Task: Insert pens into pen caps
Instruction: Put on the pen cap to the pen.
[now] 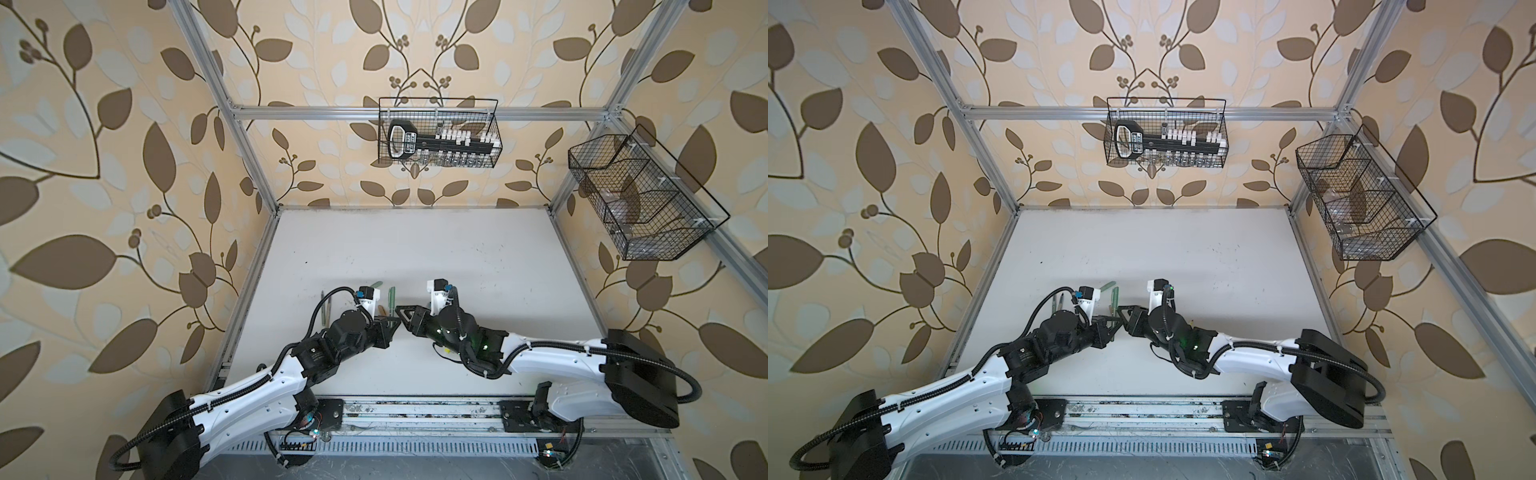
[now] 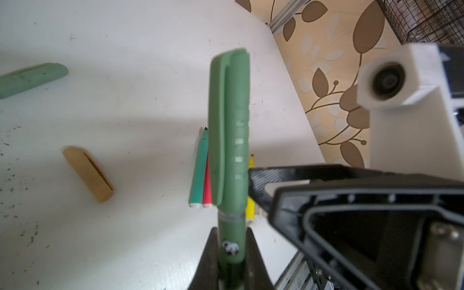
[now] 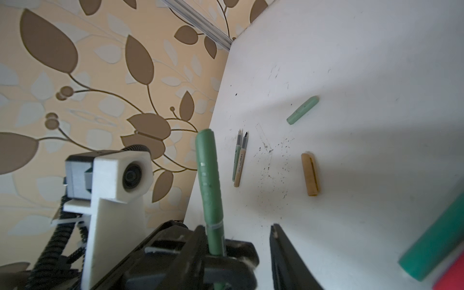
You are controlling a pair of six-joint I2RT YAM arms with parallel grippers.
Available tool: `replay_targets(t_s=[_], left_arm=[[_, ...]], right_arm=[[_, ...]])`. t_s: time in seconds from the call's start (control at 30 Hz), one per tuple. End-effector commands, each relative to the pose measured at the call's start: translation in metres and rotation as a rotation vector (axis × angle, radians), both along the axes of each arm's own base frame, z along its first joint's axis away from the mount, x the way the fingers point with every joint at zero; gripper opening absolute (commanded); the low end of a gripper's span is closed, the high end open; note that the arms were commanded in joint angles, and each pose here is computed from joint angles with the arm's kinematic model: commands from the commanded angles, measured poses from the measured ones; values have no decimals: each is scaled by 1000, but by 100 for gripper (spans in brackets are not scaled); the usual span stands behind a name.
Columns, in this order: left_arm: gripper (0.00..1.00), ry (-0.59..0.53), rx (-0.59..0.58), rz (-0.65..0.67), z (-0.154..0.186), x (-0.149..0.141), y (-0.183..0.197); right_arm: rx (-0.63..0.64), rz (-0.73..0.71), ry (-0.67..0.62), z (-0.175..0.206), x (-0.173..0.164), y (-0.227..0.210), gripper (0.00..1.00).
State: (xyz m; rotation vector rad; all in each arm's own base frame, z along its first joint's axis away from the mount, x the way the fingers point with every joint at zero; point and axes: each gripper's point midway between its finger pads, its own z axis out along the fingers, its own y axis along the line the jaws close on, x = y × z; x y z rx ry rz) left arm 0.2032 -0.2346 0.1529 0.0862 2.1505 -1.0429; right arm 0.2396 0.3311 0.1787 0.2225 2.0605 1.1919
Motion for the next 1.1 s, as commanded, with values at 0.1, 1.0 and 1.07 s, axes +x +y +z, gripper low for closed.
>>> replay_targets(t_s=[0.1,1.0,1.07], left_arm=[[0,-140,-24,-141,36,-12,-12],[0,-154,-47,-213,32,-24,-17],[0,-157,-45,-201,33,-21,-17]], right_arm=[[-5,-47,-86,36,12,-32,53],[-69,113,-93,48,30,27,18],[-73,110,-88,44,28,27,6]])
